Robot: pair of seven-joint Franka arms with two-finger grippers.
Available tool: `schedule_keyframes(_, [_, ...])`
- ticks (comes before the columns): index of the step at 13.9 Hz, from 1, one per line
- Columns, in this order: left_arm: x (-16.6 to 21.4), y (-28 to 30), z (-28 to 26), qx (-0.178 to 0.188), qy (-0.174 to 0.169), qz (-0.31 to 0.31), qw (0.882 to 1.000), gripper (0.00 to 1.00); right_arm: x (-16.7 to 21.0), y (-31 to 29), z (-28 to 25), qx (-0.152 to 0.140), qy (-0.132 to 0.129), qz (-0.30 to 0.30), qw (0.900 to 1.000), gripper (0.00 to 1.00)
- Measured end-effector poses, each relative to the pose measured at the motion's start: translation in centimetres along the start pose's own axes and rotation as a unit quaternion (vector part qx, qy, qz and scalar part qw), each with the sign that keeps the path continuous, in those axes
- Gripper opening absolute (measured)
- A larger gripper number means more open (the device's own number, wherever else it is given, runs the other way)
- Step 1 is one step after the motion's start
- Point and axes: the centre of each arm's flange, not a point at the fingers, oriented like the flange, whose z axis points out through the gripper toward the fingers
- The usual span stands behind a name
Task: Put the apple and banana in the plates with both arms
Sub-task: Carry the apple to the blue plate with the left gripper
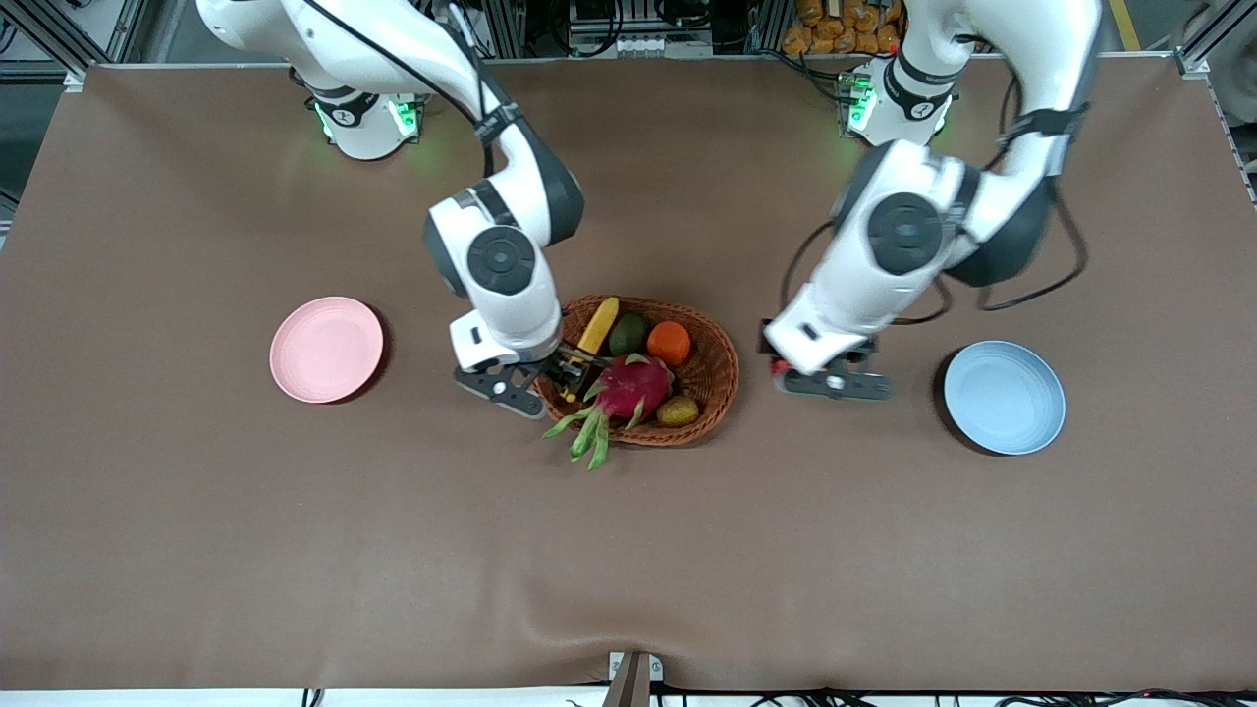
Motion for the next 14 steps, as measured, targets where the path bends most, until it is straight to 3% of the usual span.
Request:
schedule_keyframes(9, [2.5, -20.4, 1.6, 0.003, -0.013, -0.099, 0.995, 0.7, -1.4, -1.3, 2.8, -0.007, 0.021, -0.025, 0.999, 0.62])
schedule_keyframes(14, [1.2, -28.2, 5.3, 0.01, -0.002, -0.089, 0.996, 0.7, -2.8, -2.4, 3.5, -0.014, 0.041, -0.053, 0.998, 0.62])
